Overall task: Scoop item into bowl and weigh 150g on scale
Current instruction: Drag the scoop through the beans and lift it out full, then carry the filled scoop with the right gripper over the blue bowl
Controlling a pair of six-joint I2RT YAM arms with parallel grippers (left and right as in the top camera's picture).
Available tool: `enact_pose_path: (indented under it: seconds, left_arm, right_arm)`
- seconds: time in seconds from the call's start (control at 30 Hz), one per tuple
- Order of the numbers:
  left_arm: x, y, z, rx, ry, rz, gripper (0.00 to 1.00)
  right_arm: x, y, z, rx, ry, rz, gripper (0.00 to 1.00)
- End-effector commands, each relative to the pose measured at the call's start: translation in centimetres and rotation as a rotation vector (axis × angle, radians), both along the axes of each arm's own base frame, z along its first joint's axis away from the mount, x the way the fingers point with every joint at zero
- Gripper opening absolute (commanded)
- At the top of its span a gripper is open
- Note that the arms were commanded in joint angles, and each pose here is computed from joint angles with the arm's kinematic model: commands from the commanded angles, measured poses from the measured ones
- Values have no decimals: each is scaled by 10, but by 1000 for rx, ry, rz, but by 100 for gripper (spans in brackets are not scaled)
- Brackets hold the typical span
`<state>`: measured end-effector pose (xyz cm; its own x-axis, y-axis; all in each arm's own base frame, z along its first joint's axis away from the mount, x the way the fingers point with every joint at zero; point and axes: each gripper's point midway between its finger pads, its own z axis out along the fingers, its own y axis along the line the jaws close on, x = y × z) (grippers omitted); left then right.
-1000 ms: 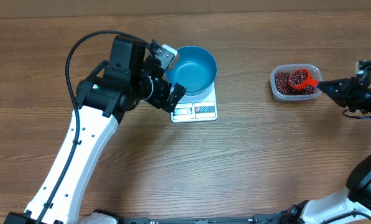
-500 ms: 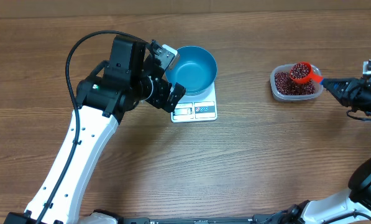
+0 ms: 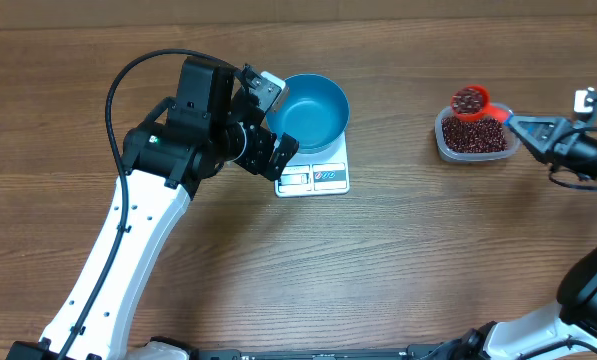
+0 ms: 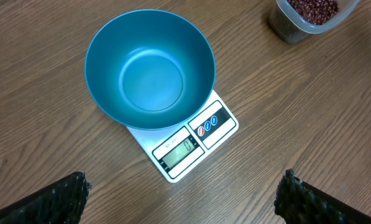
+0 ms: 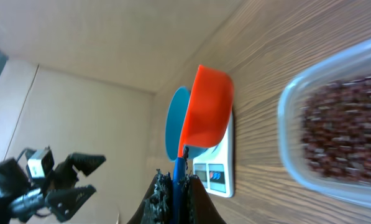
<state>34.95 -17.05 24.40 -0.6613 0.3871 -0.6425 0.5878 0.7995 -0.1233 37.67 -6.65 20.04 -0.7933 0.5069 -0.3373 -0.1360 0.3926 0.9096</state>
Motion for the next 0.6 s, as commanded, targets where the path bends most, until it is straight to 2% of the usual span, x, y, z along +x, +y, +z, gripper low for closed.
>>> enact_pose_path:
  seconds: [0.0, 0.57]
  left_arm:
    - [-3, -3, 15, -15, -43, -27, 100]
    - [-3, -3, 15, -15, -43, -27, 99]
  right_arm:
    - [5, 34, 4, 36, -26, 94, 4]
    - [33, 183, 20, -10, -72, 420, 4]
